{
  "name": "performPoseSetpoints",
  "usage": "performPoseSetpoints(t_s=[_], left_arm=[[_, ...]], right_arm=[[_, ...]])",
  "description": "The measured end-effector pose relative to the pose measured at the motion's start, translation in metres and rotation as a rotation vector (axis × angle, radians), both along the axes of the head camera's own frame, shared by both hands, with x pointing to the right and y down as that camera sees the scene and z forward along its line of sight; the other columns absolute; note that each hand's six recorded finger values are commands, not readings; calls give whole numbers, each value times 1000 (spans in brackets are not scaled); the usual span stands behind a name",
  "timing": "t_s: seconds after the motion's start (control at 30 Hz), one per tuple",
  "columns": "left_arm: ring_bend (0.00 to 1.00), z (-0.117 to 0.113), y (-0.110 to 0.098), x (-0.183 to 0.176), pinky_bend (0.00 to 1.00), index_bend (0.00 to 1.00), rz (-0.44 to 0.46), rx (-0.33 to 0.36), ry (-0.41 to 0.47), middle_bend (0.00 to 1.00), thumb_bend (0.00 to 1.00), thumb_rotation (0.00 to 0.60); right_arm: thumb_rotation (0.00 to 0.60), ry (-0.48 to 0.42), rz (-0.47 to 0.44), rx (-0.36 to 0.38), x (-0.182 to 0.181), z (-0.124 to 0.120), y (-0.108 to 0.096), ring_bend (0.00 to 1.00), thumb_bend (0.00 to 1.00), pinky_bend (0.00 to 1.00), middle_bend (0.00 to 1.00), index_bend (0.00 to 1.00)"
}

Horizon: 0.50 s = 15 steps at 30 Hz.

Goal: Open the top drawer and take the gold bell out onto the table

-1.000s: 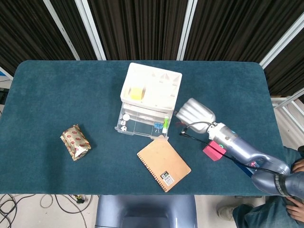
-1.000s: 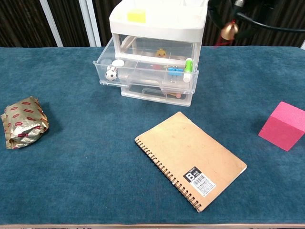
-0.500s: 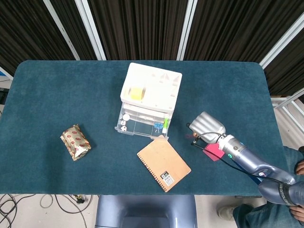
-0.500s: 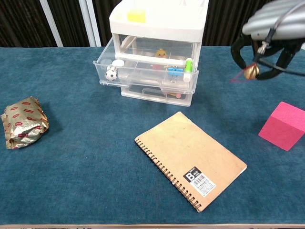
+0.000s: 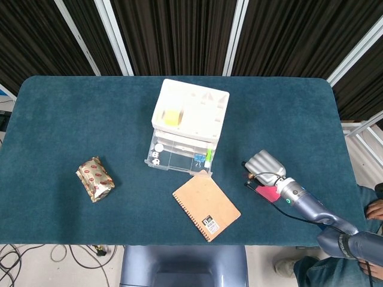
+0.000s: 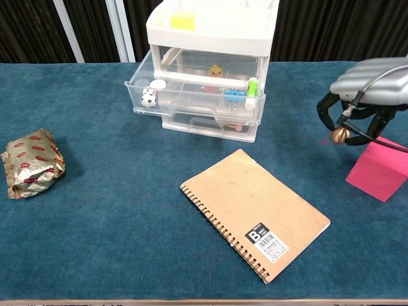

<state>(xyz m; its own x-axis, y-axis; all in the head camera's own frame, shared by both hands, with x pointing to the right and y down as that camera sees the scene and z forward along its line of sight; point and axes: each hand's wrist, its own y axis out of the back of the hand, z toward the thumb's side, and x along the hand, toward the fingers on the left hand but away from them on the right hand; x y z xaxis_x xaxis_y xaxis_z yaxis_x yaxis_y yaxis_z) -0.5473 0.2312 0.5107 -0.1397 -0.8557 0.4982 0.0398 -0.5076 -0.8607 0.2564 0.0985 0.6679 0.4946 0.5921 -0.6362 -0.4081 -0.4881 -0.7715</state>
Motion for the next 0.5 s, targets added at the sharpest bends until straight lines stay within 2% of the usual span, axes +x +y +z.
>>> performPoseSetpoints(t_s=[0.5], left_arm=[[0,2,1,2,0,104,7,-9,2,0,203,600]], right_arm=[[600,-16,59,-17,-2,30,9,1000,338,1000,982,613]])
